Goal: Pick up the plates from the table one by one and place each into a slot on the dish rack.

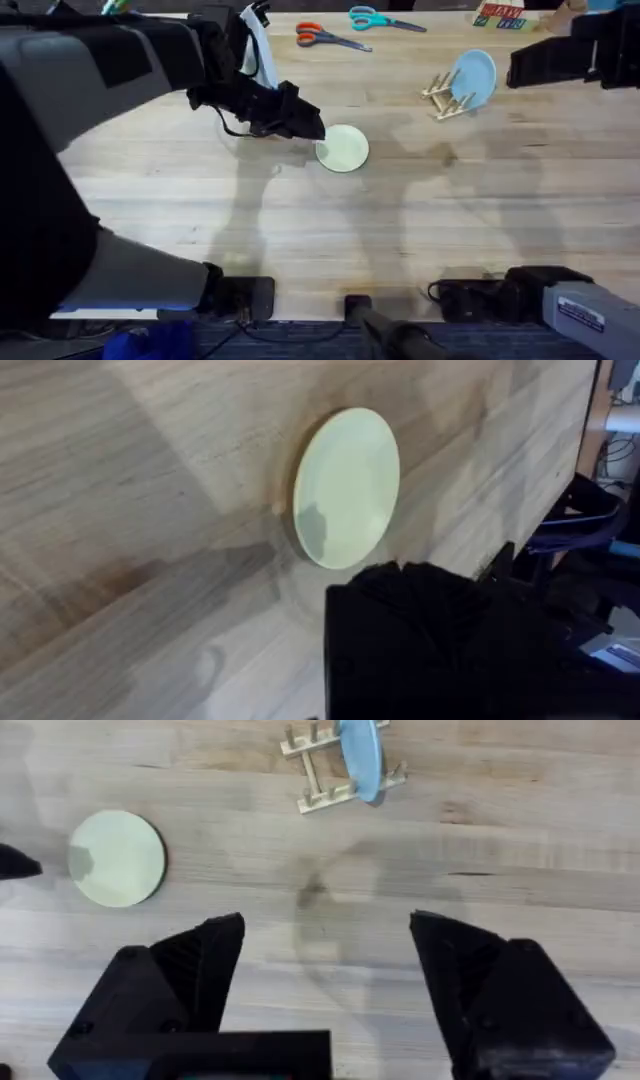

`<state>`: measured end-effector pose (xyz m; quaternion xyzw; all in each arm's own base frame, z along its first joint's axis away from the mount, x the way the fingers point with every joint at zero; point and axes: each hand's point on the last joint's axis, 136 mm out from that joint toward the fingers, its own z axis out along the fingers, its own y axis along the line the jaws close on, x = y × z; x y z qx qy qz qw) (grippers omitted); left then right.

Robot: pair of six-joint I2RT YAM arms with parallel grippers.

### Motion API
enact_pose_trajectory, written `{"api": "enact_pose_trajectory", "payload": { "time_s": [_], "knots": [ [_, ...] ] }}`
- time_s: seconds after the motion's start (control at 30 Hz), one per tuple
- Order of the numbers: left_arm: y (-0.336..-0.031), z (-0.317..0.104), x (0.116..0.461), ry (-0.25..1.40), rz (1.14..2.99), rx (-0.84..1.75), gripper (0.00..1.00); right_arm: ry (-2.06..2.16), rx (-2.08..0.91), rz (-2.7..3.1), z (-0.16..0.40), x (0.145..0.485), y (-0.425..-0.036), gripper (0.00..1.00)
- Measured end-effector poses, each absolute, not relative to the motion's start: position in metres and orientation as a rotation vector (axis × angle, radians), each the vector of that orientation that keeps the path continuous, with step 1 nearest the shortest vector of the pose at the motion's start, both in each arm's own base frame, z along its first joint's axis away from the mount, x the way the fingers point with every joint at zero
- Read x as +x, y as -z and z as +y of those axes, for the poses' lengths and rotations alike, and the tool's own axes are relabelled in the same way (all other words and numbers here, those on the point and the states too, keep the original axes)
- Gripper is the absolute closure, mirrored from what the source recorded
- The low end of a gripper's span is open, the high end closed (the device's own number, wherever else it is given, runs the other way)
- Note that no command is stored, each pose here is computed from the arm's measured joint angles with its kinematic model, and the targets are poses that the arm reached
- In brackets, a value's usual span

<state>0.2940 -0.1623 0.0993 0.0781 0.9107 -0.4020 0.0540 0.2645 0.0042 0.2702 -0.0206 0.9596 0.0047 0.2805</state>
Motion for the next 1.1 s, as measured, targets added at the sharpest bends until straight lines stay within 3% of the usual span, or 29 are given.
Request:
{"api": "enact_pose_trajectory", "payload": {
  "time_s": [1.1],
  "knots": [
    [-0.056,-0.163,0.300,1.226,2.799,0.205,0.959,-0.013,-0.055,2.572,0.004,0.265,-0.270,0.007]
  ]
}}
